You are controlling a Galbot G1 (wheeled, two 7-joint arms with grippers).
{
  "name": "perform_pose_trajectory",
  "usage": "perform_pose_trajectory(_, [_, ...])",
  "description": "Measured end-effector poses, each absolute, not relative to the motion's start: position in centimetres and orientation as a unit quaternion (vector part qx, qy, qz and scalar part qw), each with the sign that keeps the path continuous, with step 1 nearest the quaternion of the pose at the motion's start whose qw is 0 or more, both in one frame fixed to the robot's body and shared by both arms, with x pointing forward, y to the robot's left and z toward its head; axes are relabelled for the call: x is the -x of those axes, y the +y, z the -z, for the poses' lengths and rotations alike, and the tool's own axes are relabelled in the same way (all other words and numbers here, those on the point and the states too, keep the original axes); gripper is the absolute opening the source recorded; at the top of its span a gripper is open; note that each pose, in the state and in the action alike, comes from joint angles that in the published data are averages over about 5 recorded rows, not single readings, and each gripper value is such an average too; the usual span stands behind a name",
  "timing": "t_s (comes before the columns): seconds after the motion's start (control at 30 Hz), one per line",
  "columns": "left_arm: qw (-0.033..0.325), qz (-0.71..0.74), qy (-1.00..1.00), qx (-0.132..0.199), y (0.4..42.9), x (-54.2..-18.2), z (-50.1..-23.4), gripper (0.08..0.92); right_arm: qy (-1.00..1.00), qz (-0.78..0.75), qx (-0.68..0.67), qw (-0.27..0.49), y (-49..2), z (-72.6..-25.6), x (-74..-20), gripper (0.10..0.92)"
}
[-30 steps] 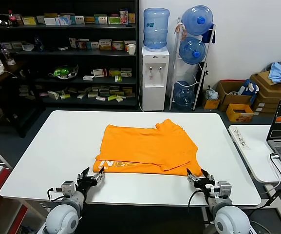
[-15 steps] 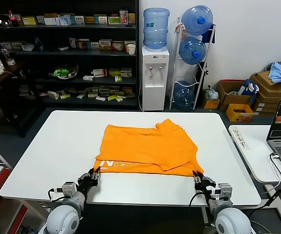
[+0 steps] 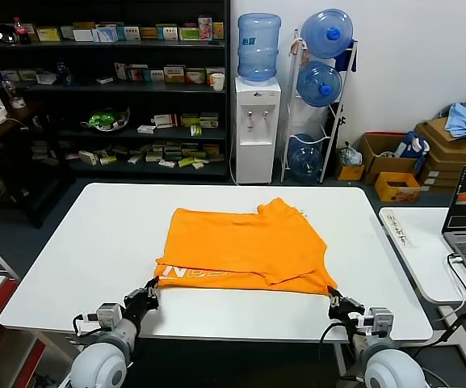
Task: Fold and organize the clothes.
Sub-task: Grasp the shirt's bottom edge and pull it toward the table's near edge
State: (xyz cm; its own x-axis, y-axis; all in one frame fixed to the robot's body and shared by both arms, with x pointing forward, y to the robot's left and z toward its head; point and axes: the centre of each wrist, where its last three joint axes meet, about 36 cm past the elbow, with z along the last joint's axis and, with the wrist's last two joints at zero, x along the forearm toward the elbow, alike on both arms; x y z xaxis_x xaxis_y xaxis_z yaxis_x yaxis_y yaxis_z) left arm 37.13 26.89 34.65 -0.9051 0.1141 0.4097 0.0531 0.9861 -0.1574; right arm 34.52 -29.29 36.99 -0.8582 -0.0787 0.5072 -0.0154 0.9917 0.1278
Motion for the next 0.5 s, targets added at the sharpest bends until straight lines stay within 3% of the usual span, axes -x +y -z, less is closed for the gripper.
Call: perform_pose_trajectory(0.5, [0.237,-0.073,-0.968,0.037,26.9,-33.2,-37.2,0.091,-0.949,0.059,-0.019,0.308,-29.1,-39.5,-28.6,0.124])
